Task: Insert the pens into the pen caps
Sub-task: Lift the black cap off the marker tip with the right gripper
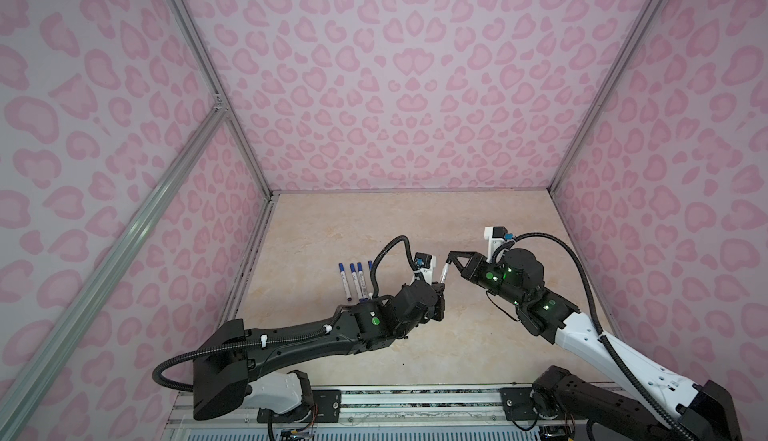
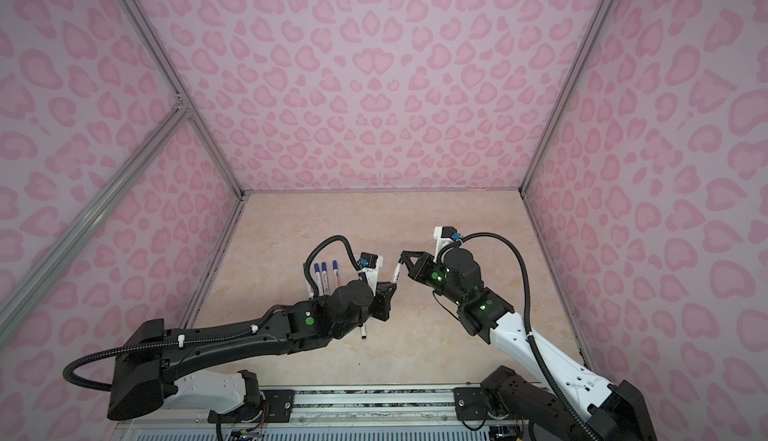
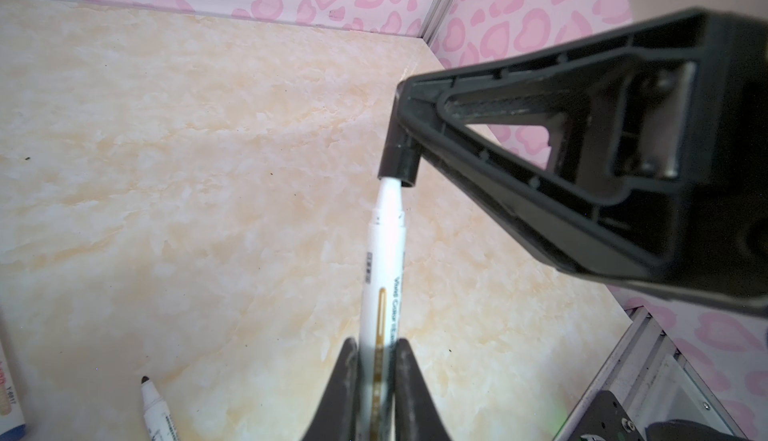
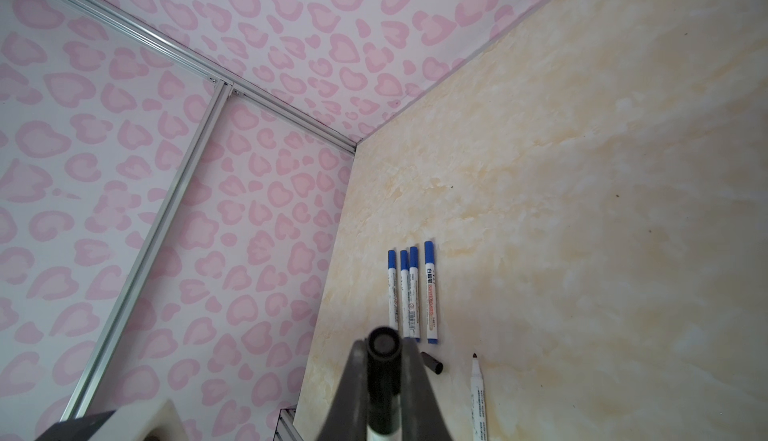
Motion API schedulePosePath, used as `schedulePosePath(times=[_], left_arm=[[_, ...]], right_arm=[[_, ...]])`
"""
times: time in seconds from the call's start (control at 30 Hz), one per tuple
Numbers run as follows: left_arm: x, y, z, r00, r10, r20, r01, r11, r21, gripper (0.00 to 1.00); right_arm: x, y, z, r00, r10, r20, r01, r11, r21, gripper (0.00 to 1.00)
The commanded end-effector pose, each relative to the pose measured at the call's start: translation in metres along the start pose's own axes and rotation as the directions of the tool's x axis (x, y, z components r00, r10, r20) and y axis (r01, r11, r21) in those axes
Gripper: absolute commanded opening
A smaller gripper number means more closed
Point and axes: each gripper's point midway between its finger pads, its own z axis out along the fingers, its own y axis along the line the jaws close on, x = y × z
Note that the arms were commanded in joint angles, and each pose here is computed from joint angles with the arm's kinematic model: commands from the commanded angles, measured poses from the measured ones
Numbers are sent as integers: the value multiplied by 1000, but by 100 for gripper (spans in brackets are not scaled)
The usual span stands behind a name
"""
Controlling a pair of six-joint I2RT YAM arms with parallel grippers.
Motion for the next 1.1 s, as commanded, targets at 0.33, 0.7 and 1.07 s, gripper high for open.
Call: schedulePosePath(times=[0.33, 0.7, 1.07], left_arm=[[-2, 11, 2, 1000, 13, 17, -12, 998, -57, 3], [-6, 16, -3, 999, 30, 39, -27, 997, -77, 3], [-1, 13, 1, 999, 31, 20, -29, 998, -59, 3]], right_arm=[[8, -2, 15, 999, -10, -38, 10, 1000, 1, 2], [8, 5, 16, 997, -18, -69, 17, 1000, -14, 2], [-8, -4, 21, 998, 7, -63, -7, 1000, -3, 2]])
